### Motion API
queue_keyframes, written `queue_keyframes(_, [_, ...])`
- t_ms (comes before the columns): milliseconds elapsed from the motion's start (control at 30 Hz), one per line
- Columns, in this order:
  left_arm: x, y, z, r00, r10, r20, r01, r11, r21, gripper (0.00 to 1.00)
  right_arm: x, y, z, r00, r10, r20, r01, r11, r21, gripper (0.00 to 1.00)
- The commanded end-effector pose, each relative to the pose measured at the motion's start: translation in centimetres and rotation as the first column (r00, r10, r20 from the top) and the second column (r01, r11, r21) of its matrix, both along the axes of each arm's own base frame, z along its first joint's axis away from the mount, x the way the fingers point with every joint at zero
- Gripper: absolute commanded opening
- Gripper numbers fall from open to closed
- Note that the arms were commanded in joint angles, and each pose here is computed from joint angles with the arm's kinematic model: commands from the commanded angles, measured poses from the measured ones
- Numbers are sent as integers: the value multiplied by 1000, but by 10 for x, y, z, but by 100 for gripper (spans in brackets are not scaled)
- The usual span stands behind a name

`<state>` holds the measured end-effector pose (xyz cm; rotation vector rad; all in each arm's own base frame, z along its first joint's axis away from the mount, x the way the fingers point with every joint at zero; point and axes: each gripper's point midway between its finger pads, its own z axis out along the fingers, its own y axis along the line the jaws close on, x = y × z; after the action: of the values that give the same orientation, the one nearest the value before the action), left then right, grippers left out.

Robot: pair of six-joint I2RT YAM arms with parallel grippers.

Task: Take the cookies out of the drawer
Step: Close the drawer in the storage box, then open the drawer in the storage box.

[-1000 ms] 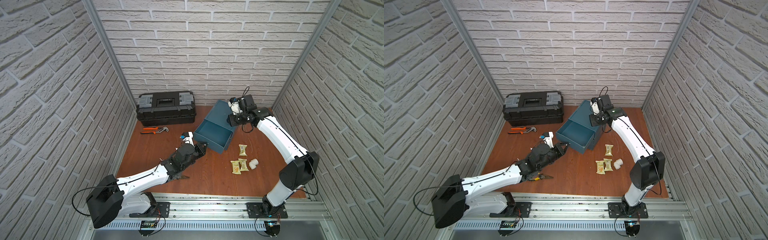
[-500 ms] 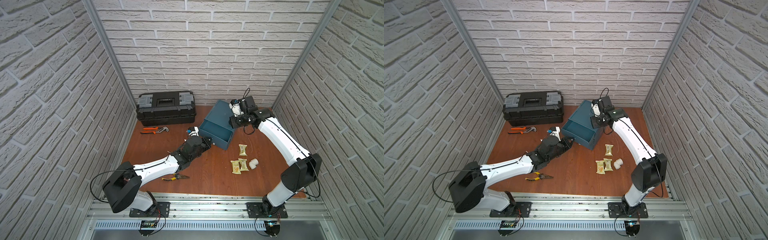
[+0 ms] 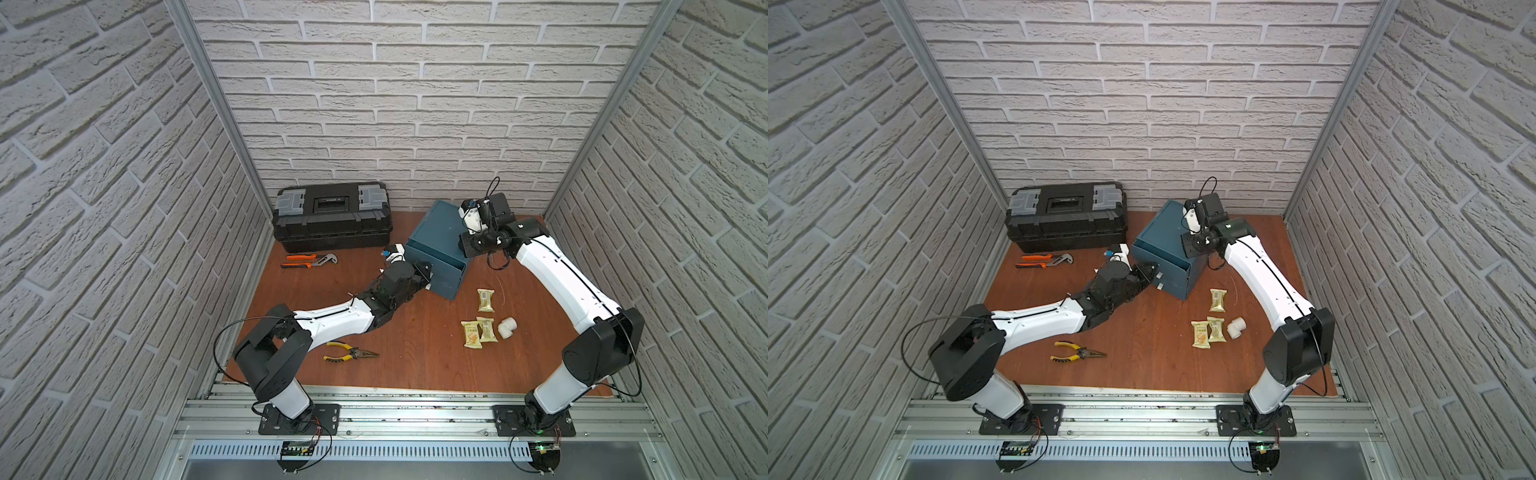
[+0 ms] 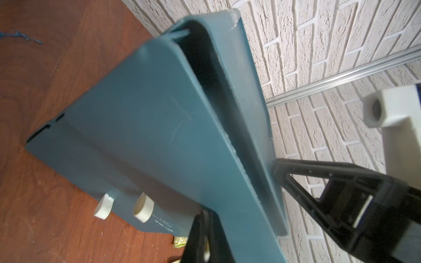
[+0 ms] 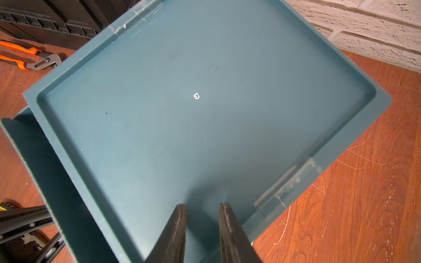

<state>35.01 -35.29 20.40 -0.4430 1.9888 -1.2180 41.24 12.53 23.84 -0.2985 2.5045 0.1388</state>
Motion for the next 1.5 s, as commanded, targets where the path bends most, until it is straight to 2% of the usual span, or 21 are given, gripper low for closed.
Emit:
queue_keyframes(0, [8, -2, -15, 1000, 15, -25, -14, 1000, 25, 0, -15, -9, -16, 998, -14, -66, 11, 999, -40, 29])
queue_keyframes(333, [20, -15, -21, 999, 9, -34, -8, 1000, 18, 1, -14, -8, -14, 998, -15, -61, 13, 999, -30, 29])
queue_keyframes(500, [19, -15, -25, 999, 11, -45, -11, 1000, 13, 17, -14, -8, -14, 998, -16, -59, 14, 999, -29, 29])
queue_keyframes(667, [15, -7, -24, 999, 19, -33, -18, 999, 32, 28, -14, -7, -13, 998, -14, -57, 13, 1000, -26, 29])
queue_keyframes(833, [3, 11, -22, 999, 32, 1, -32, 997, 69, 46, -11, -4, -9, 999, -6, -46, 5, 1000, -11, 29])
queue_keyframes(933, [-6, 25, -22, 999, 47, 19, -49, 994, 99, 57, -7, -1, 2, 1000, 3, -20, -3, 1000, 5, 29])
queue_keyframes(1067, [-20, 40, -31, 999, 52, 12, -53, 991, 123, 66, 1, 4, 25, 999, 19, 28, -19, 999, 28, 30])
queue_keyframes(1167, [-27, 45, -39, 999, 42, 2, -42, 991, 129, 79, 0, 8, 49, 997, 27, 79, -32, 998, 52, 32])
queue_keyframes(1300, [-29, 32, -42, 999, -37, 15, 36, 997, 75, 82, -11, 21, 83, 982, 65, 178, -84, 991, 100, 35])
queue_keyframes(1467, [-22, 11, -38, 995, -94, 41, 94, 995, -11, 79, -39, 40, 93, 972, 130, 194, -158, 978, 136, 35])
